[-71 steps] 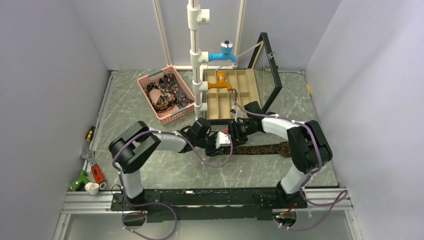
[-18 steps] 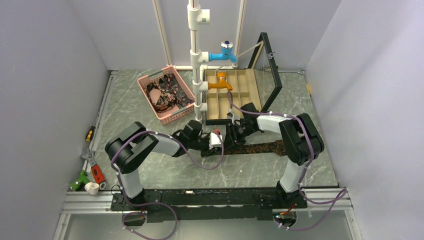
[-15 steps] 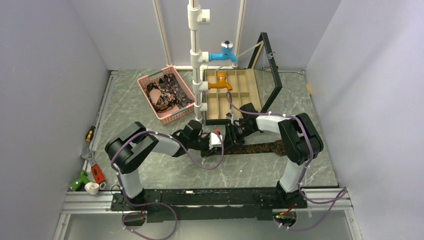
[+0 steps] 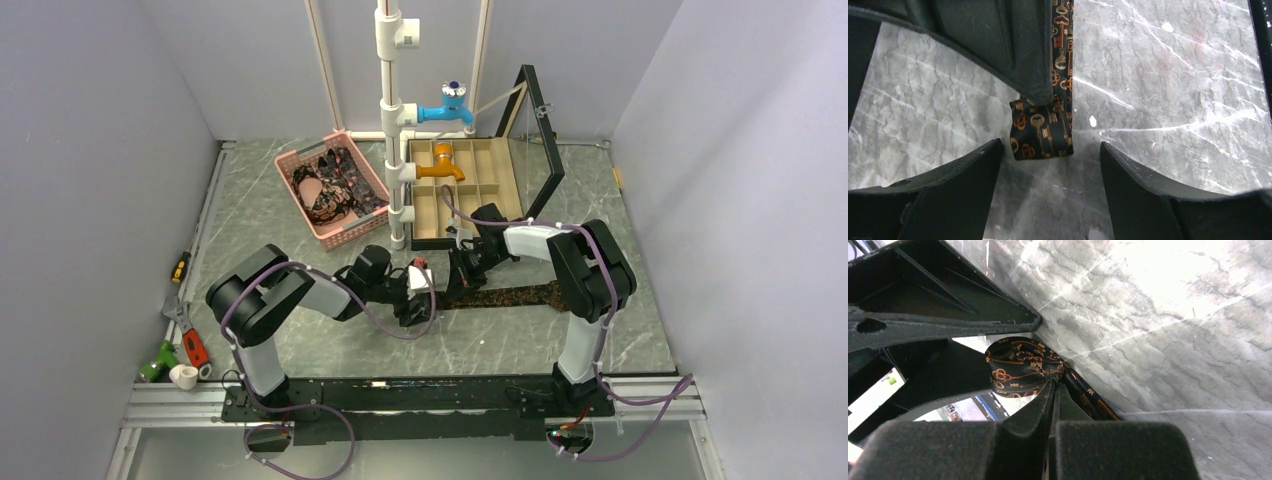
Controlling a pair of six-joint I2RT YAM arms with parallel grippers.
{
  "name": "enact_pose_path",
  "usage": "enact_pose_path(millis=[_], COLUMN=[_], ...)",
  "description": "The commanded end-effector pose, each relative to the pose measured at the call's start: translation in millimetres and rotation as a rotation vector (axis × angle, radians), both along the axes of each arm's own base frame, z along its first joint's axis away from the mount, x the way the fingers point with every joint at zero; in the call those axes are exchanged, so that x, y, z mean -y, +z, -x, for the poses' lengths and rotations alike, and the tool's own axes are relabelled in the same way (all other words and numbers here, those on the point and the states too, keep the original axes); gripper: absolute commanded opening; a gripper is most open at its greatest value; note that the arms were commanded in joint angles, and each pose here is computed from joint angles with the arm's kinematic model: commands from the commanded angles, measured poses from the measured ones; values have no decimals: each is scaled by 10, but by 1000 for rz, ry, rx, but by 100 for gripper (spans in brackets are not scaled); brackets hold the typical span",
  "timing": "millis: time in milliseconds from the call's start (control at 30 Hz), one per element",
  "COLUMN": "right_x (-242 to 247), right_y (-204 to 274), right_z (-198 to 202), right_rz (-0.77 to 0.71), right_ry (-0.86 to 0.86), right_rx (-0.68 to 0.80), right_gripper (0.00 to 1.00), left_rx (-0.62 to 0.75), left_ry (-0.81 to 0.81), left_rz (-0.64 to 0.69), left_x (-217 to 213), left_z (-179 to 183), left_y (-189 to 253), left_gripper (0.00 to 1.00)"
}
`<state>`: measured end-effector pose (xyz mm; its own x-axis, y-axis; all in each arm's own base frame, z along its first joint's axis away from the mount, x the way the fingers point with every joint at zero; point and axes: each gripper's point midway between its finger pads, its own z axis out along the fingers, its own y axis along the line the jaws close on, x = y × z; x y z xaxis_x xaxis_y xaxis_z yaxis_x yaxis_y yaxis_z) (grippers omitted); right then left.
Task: Roll the ties
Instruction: Roll the tie at the center of the board.
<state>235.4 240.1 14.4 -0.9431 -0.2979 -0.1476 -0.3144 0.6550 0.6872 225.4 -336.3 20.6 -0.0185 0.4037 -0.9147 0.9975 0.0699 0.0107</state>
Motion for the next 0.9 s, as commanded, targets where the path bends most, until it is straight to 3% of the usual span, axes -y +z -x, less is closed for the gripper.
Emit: enact_pose_path(millis=[0, 167, 467, 567, 700, 867], right_x=[236, 308, 262, 242, 196, 53], right_y=[-310, -348, -330, -326, -282, -181], right_z=[21, 52, 124, 133, 114, 131], right_rz=[165, 205, 175, 165, 135, 67], right_ry=[-1, 15, 21, 25, 24, 25], right_rx=[-1, 3, -7, -6, 5, 14], right_gripper=[0, 0, 0, 0, 0, 0], left_rx=[-89, -80, -75, -81, -93, -79], left_ry=[27, 12, 4, 3, -11, -18], left_rz=[6, 52, 99, 111, 87, 16], left_x=[-125, -67, 161, 232, 238, 147], left_z=[129, 137, 44, 46, 123, 155], left_y=[-128, -82, -37, -67, -122, -134], left_gripper=[75, 68, 66, 58, 39, 32])
